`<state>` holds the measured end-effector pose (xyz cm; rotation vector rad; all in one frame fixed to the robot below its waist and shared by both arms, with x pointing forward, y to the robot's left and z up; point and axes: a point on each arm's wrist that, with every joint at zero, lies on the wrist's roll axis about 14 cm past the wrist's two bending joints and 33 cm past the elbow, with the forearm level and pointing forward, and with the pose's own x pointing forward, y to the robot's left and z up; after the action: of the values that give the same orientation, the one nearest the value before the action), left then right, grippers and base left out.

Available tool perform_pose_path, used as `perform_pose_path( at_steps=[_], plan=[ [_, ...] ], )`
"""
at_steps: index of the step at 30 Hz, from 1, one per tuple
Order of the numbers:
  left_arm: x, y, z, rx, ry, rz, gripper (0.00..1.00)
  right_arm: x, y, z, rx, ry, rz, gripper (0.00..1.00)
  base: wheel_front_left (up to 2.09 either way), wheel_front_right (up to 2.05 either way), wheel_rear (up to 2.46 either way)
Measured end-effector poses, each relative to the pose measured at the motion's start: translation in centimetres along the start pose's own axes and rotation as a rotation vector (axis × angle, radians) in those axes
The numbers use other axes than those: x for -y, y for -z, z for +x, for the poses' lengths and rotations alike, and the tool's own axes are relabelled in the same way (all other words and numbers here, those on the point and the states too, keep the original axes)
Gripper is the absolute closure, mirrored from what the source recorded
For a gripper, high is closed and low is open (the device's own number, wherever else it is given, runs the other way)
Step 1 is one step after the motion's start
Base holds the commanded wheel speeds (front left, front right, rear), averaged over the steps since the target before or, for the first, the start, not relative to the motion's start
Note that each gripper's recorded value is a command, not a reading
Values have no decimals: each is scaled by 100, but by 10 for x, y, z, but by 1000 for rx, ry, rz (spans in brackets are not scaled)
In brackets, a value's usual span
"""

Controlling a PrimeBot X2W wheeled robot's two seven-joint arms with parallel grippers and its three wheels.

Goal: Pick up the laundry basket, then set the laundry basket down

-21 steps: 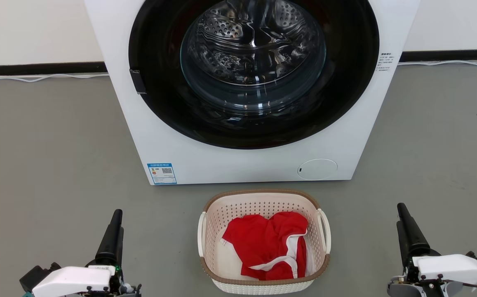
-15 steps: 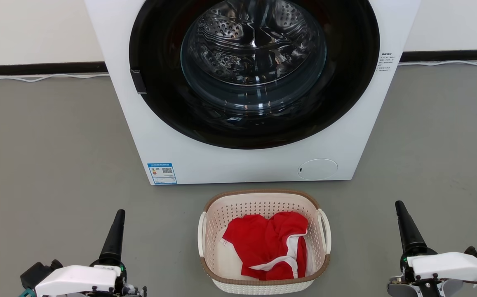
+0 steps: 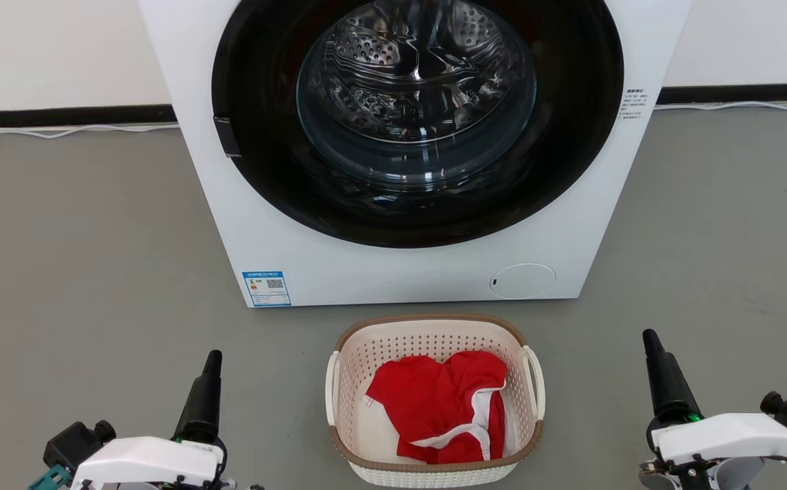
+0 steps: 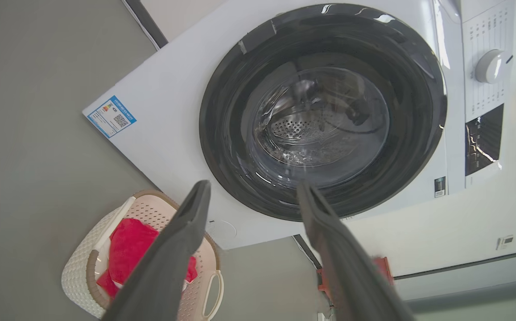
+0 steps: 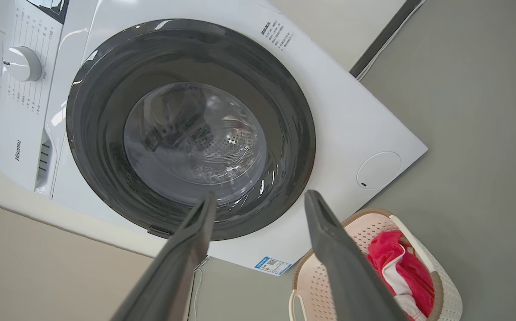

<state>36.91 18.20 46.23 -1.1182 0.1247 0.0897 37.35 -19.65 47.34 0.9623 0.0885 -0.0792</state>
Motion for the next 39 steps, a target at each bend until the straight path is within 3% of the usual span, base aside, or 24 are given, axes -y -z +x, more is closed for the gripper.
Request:
perform_pose_path(
  at_steps=[39],
  plan=[
    [-6,7,-8,8,6,507,0,-8,-1,-3,36,-47,-536,0,0,0,0]
  ],
)
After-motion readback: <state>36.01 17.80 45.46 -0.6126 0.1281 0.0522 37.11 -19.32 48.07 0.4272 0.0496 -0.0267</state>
